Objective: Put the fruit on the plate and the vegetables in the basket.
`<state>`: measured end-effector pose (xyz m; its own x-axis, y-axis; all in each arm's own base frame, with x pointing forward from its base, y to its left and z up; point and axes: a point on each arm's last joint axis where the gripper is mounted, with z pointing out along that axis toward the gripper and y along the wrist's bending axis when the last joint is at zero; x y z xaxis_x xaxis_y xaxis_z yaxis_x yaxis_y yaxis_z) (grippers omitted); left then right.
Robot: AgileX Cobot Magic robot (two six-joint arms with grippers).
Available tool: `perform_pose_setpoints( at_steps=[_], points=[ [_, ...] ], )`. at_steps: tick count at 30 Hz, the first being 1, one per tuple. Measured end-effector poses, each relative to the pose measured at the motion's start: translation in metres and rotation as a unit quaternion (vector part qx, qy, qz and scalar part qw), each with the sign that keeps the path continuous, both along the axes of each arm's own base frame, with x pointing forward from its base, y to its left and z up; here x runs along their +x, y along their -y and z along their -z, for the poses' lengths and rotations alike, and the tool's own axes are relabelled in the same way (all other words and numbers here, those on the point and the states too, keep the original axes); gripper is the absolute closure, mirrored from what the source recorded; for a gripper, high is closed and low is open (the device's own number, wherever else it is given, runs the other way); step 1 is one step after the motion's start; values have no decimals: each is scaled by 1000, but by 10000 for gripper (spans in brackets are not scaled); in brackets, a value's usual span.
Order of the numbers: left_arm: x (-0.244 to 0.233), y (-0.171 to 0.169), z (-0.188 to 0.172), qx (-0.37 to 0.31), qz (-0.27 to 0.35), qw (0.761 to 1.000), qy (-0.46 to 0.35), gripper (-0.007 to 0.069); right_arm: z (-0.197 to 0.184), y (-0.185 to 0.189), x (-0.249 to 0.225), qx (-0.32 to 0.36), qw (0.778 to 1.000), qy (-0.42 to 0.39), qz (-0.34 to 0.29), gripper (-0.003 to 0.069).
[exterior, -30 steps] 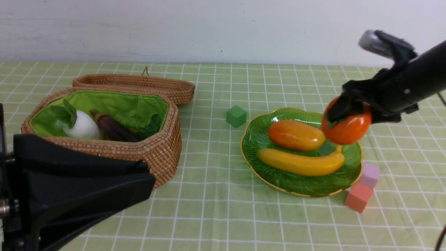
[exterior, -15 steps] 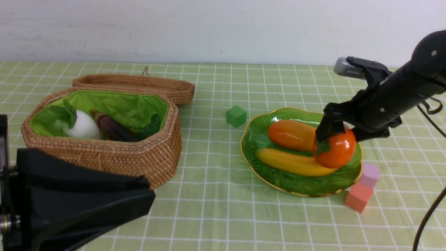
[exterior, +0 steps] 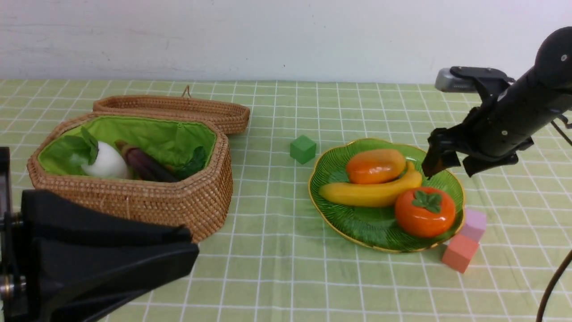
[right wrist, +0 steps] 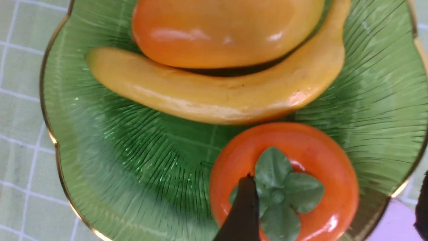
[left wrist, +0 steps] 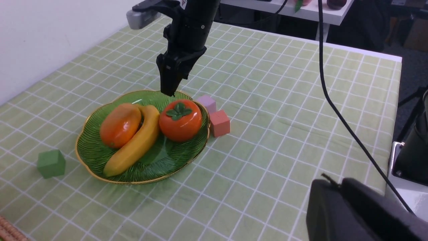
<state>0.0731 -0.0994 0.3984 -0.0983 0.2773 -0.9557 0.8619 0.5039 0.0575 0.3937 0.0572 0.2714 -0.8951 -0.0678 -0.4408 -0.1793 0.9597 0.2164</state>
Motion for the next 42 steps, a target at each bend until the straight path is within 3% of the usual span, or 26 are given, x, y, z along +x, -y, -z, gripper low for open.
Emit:
perform_pose_setpoints(
  at_steps=[5,7,9,10,11,13,14,16,18,24,29,32,34,38,42],
  points=[
    [1,0,-1,-3,-3,1000,3,589,-49,-1,-23,9,1000,-23,-11,127],
    [-1,-3,-1,-15,-14,1000,-8,589,-80,1,-49,11,1000,-24,-12,249],
    [-4,-8,2,-27,-29,999,-20,589,-94,4,-66,8,1000,-12,-6,342],
    [-5,-9,3,-28,-31,999,-20,589,-96,4,-68,7,1000,-11,-5,352],
    [-10,-18,9,-39,-51,998,-23,589,-103,8,-85,2,1000,-3,3,437],
    [-20,-31,18,-59,-73,995,-22,589,-110,12,-111,-3,1000,6,11,522],
    [-19,-31,19,-58,-76,995,-25,589,-110,12,-114,-4,1000,6,12,530],
    [-32,-49,39,-99,-107,989,-29,589,-106,17,-158,-9,1000,4,20,622],
    [-37,-56,53,-124,-122,984,-30,589,-105,20,-192,-6,1000,12,22,651],
    [-47,-71,97,-174,-144,974,-10,589,-70,28,-283,7,999,20,42,659],
    [-46,-72,120,-175,-148,973,-2,588,-35,35,-347,42,989,117,78,659],
    [-44,-70,130,-163,-150,975,-10,586,-25,37,-364,62,975,191,92,659],
    [-42,-68,138,-153,-152,976,-19,586,-15,39,-377,82,953,275,100,657],
    [-40,-67,148,-143,-154,977,-28,586,-6,41,-387,97,929,341,105,653],
    [-39,-66,157,-132,-155,978,-36,583,-6,42,-388,101,922,358,107,648]
  ],
)
